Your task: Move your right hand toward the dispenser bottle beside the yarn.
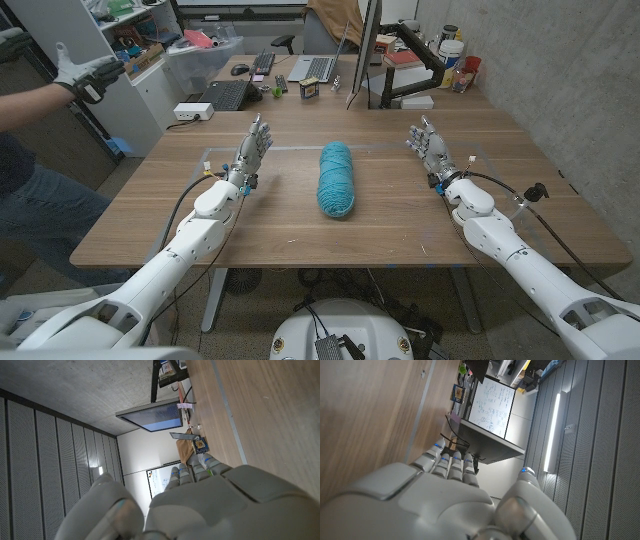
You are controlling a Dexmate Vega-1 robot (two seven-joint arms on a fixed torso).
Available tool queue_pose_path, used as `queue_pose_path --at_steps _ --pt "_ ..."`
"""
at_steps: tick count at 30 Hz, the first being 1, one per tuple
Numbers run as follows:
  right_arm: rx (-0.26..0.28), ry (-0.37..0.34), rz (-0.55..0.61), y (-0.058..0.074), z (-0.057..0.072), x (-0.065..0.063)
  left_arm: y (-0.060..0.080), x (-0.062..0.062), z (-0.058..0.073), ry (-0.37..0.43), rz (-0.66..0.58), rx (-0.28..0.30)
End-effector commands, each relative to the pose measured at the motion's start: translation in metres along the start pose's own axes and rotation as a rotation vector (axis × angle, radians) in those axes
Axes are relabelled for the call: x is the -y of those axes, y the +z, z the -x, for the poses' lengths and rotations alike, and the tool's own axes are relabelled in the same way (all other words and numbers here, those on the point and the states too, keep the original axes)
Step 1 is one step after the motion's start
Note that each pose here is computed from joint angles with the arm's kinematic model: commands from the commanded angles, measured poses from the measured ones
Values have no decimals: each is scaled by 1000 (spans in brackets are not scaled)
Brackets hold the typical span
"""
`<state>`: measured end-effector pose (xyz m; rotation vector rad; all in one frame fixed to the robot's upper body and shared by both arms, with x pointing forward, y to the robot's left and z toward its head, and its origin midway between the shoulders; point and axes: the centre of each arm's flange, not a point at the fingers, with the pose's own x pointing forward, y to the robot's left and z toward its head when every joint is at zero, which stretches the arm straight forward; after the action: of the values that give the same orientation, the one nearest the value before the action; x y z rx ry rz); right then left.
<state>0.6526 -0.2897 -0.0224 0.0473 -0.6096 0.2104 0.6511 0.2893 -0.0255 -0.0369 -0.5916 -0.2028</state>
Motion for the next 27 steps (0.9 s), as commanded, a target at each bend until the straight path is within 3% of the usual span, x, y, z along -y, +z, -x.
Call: queue_pose_path --at_steps 1,27 --pt "0 9 8 0 -1 -1 2 4 -1 0 3 -10" --pt "15 40 40 13 -11 -3 4 8 -10 -16 -11 -32"
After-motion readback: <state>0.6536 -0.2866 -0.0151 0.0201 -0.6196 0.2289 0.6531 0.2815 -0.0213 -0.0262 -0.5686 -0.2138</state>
